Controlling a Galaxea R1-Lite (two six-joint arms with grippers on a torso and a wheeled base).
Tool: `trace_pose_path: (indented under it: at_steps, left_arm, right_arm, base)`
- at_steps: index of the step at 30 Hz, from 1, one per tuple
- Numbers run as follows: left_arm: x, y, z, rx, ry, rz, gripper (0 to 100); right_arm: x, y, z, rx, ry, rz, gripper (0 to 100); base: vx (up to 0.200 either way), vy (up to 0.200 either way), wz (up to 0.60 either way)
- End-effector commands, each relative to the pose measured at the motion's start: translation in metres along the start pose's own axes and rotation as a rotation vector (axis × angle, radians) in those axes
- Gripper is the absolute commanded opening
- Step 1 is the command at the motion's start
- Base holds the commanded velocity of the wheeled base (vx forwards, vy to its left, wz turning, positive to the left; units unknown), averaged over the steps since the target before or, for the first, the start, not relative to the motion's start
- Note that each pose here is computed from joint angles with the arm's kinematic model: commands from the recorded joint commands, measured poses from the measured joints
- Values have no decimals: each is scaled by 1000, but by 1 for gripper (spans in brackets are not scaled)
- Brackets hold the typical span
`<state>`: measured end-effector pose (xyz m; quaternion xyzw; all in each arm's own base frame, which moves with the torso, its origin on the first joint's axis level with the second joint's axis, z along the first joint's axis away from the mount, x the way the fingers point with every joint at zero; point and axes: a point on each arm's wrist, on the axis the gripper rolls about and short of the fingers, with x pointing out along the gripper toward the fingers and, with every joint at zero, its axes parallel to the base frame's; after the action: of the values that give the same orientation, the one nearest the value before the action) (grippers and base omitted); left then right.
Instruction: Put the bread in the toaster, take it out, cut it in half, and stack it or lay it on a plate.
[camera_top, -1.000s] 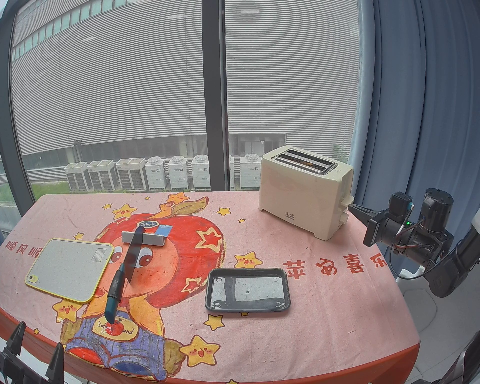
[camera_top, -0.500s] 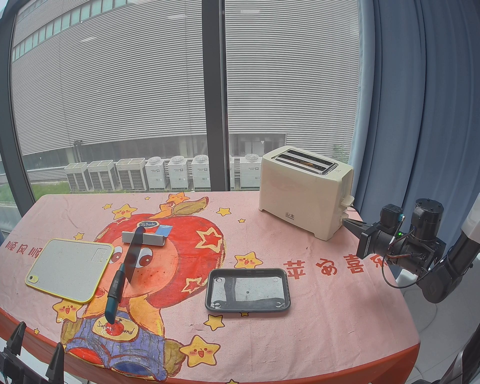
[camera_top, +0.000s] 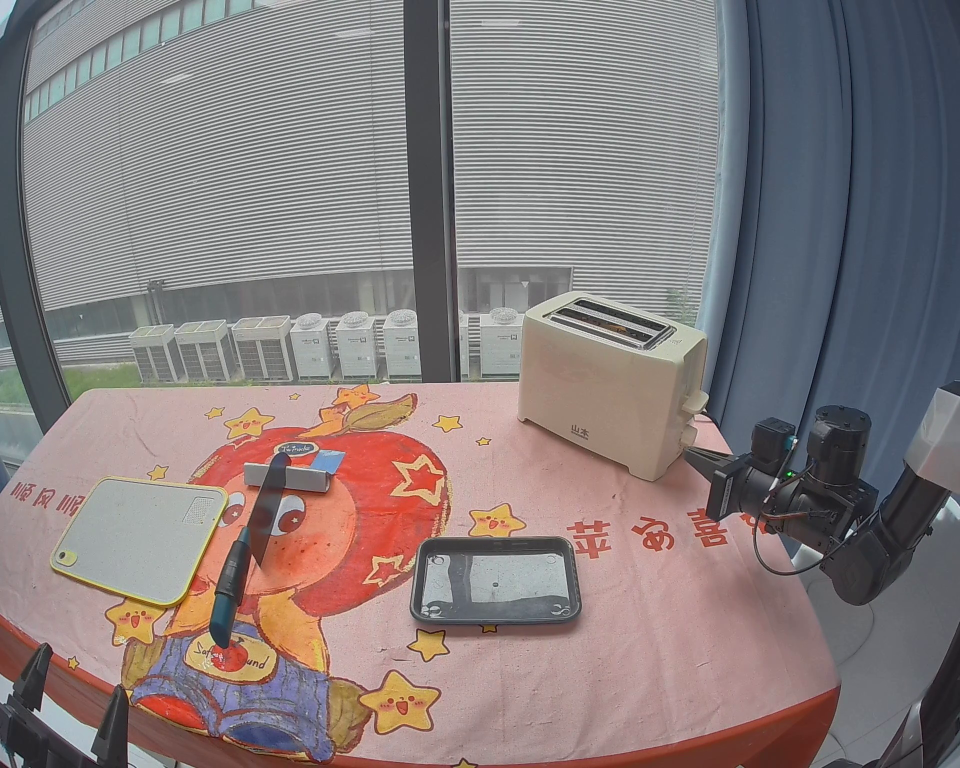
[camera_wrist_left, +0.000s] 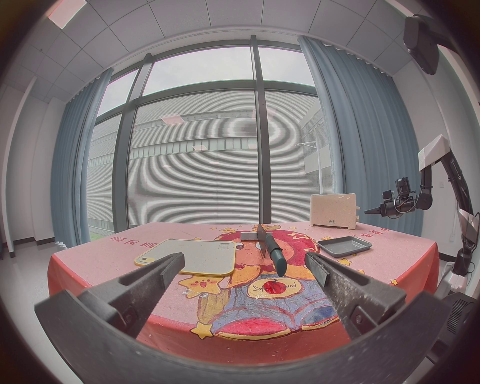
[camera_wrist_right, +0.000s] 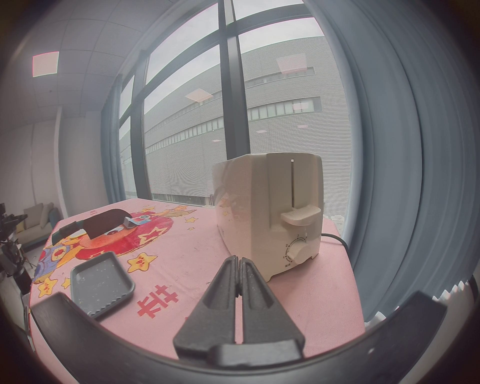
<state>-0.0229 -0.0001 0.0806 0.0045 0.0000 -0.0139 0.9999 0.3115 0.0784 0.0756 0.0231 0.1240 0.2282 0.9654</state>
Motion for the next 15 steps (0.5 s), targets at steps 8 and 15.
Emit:
trace_pose_path:
  at_steps: [8, 15]
  left_arm:
    - [0, 0, -5, -1, 0, 0, 100]
    - [0, 0, -5, 0, 0, 0, 100]
  right_arm:
    - [16, -8, -2, 25, -10, -53, 0]
    - [23, -11, -6, 27, -7, -92, 0]
  base:
    - [0, 0, 0]
    - [0, 0, 0]
